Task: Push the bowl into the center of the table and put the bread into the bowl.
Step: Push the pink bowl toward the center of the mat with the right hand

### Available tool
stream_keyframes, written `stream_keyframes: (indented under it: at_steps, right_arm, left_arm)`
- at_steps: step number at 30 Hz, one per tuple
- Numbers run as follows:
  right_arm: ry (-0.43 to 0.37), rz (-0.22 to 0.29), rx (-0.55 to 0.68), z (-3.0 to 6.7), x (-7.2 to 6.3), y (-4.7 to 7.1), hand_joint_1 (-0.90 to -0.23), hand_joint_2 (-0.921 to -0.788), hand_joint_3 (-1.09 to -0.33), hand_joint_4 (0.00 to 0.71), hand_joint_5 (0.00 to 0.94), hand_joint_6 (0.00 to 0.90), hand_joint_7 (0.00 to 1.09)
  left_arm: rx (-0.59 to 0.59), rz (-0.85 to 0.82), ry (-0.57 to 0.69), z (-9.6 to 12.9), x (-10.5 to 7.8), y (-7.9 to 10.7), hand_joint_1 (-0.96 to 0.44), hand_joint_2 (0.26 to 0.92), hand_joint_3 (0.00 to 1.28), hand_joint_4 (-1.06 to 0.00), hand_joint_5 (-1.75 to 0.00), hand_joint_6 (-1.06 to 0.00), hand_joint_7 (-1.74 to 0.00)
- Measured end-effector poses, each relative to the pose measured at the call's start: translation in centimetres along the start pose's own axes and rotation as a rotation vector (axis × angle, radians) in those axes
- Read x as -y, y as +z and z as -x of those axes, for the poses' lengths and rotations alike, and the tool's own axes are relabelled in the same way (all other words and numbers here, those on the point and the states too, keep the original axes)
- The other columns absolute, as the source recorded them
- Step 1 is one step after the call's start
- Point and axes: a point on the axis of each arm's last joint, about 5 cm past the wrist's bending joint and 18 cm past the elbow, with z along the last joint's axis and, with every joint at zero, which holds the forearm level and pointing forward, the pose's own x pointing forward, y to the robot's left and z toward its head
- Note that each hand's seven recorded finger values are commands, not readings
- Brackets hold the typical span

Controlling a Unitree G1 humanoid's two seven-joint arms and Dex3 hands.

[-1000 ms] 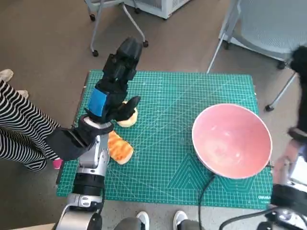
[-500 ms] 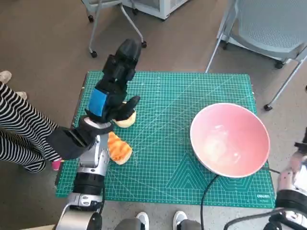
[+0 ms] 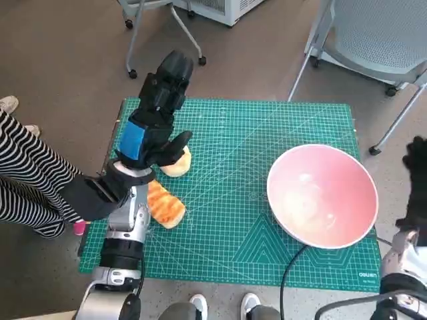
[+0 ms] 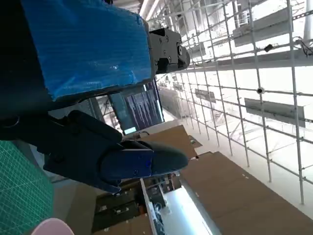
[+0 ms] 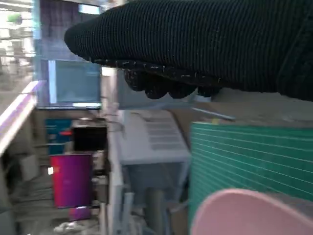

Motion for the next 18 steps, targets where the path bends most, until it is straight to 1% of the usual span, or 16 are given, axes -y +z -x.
stream_keyframes:
  at_steps: [6,9,13,18]
  right_arm:
    - [0.017,-0.041,-0.074,0.58,-1.1,-1.2,-0.523,-0.921,-0.927,0.018,0.008,0.021,0.35]
    - [0.03,-0.057,-0.104,0.8,-1.8,-1.7,-0.531,-0.921,-0.93,0.03,0.012,0.028,0.36]
    - [0.057,-0.066,-0.127,0.92,-2.7,-2.0,-0.539,-0.921,-0.937,0.051,0.02,0.041,0.36]
    - [0.088,-0.082,-0.145,0.89,-3.7,-2.3,-0.55,-0.921,-0.927,0.066,0.022,0.057,0.36]
  left_arm:
    - [0.004,-0.005,-0.008,-0.1,-0.1,0.1,-0.62,0.921,0.4,-0.04,0.0,0.0,-0.31]
    - [0.004,-0.01,-0.01,-0.1,-0.2,0.2,-0.62,0.921,0.4,-0.04,0.0,0.0,-0.31]
    - [0.002,-0.013,-0.014,-0.1,-0.3,0.4,-0.63,0.921,0.4,-0.04,0.0,0.0,-0.3]
    - [0.013,-0.021,-0.02,-0.3,-0.4,0.7,-0.63,0.921,0.4,-0.04,0.0,0.0,-0.3]
